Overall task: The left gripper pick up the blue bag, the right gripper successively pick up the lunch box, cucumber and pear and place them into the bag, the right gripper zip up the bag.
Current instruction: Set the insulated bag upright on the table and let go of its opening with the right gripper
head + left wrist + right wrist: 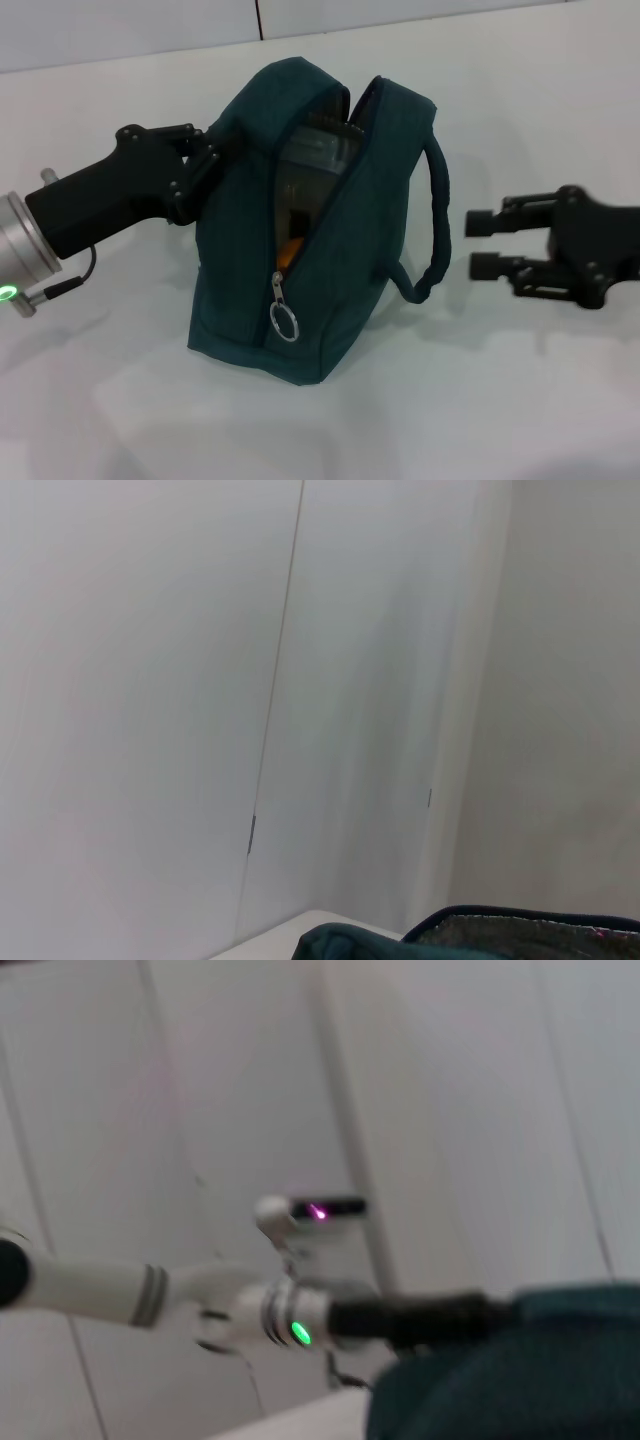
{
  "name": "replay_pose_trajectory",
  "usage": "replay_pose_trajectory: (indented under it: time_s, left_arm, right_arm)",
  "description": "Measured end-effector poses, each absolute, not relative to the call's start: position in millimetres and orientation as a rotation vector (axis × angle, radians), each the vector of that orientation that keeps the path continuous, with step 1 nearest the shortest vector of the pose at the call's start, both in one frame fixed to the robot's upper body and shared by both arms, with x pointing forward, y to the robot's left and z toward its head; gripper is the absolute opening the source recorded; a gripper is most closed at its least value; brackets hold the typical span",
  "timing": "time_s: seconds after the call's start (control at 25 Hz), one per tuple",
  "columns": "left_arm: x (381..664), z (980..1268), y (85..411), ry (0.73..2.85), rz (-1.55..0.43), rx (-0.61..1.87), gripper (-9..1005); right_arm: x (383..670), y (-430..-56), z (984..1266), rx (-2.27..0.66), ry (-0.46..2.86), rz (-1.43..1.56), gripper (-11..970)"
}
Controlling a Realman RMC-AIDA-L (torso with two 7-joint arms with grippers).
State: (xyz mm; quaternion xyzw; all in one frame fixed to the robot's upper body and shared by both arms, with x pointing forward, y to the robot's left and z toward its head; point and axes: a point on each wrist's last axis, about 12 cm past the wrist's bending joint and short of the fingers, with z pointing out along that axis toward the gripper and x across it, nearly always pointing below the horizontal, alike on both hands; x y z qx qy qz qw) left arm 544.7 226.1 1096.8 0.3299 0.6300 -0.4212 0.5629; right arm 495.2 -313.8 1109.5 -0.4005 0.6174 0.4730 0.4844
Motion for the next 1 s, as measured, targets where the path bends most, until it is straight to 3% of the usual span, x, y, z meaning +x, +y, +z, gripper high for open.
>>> replay_pose_trajectory:
  time_s: [0.4, 1.0]
  left_arm:
    - [544, 1096, 224, 1.482, -0.995, 0.78, 47]
    - [542, 1087, 226, 1.448, -0.968, 0.715, 47]
  right_arm:
    - [507, -271, 1091, -1.099, 1.579, 1.157, 351]
    - [514, -259, 1087, -1.11, 1.565, 1.124, 279]
